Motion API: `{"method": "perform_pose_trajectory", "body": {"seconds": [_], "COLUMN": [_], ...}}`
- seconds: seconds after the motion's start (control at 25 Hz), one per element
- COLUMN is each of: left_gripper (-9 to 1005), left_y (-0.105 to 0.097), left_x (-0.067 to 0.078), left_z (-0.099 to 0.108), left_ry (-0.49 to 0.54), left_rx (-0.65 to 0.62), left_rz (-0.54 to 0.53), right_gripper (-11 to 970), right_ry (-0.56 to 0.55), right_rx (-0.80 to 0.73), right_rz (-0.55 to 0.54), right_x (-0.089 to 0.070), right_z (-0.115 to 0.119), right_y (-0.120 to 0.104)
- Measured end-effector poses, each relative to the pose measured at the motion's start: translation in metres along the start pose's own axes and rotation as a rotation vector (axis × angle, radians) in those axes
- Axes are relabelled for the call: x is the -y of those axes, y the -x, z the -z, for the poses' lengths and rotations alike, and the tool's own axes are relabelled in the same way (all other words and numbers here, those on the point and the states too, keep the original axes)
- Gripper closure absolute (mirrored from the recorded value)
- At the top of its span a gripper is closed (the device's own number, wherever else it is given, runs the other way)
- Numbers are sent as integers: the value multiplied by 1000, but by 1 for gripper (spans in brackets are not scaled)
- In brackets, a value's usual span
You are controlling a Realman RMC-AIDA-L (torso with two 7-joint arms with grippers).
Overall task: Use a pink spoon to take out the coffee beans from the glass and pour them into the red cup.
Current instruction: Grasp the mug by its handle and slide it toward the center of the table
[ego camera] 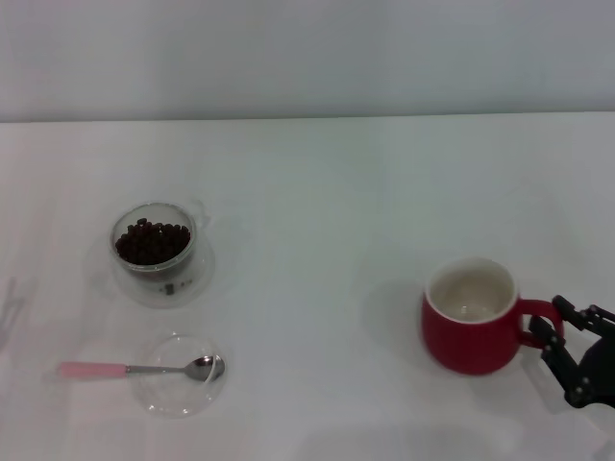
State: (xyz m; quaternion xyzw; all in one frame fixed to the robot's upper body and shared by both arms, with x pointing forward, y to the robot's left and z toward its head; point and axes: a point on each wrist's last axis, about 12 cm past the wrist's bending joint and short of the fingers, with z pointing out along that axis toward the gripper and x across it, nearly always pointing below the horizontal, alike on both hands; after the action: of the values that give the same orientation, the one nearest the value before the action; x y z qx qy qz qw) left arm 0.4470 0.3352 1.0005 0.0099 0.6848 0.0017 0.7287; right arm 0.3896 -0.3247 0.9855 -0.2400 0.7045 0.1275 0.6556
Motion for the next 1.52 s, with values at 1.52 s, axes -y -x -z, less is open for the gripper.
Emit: {"method": "perform_pose_trajectory", "body": {"seconds": [1.52], "left_gripper": [117], "left_y": [-3], "left_x": [-5], "left_z": [13], "left_ry": [24], "left_rx": [-14], "left_rz": [-1], "right_gripper": [655], "right_ry": [204], "right_rx": [-25], "right_rz": [-16], "right_x": [-30], "right_z": [-33], "right_y": [0]}}
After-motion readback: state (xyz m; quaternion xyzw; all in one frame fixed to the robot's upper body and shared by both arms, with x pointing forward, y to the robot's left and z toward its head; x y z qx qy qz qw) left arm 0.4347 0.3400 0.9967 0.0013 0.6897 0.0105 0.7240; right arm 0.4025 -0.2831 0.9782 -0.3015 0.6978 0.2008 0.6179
